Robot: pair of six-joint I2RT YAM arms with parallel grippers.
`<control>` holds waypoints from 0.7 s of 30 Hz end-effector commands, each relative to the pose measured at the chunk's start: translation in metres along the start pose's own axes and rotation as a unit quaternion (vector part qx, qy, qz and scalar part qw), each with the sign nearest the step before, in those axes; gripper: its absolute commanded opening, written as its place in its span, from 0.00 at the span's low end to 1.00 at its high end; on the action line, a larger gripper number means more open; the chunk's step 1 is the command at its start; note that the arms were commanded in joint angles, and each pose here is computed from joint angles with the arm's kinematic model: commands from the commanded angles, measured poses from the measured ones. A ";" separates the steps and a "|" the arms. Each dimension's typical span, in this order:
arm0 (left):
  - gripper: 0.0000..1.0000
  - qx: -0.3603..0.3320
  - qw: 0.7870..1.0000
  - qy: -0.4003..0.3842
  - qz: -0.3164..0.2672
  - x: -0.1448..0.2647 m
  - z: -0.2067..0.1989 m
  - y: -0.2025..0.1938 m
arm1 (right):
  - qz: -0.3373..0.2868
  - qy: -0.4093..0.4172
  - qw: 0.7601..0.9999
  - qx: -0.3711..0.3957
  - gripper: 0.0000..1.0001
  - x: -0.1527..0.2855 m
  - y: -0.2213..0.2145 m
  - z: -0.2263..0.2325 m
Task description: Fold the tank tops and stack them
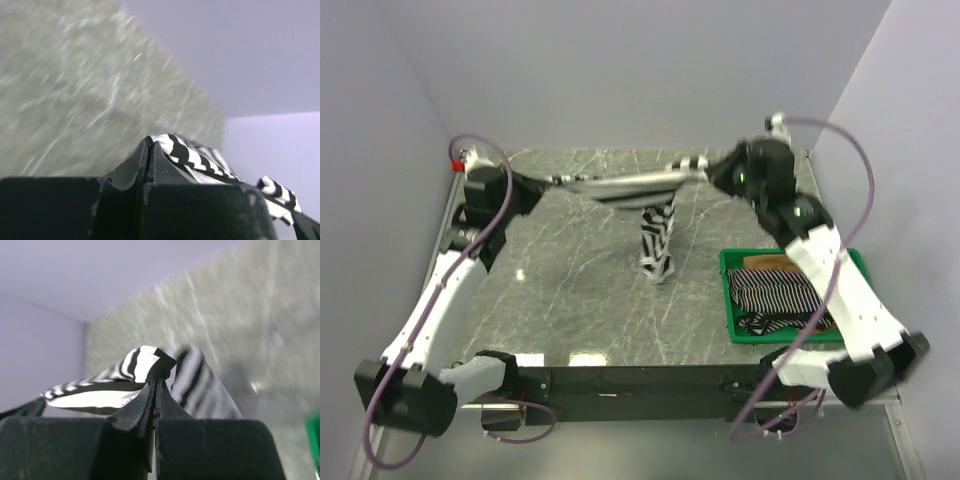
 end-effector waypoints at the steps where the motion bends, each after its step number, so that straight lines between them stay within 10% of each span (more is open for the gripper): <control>1: 0.01 0.028 0.995 -0.095 -0.020 -0.019 -0.060 0.040 | -0.037 0.031 0.998 0.047 0.00 -0.023 0.055 0.025; 12: 0.00 0.007 0.970 -0.235 -0.056 -0.050 -0.198 0.133 | -0.120 0.182 0.975 0.050 0.00 -0.077 0.197 0.095; 21: 0.01 -0.002 0.966 -0.244 -0.081 -0.022 -0.191 0.149 | -0.110 0.220 0.969 0.027 0.00 -0.061 0.191 0.089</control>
Point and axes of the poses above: each gripper's point midway between its finger pads, its own x axis back along the fingers, its own z axis along the line the jaws close on, y = z × x, the point moved 5 cm from there along x, back along the fingers, and after that the axes turned 7 degrees about x, right-handed, at the moved point
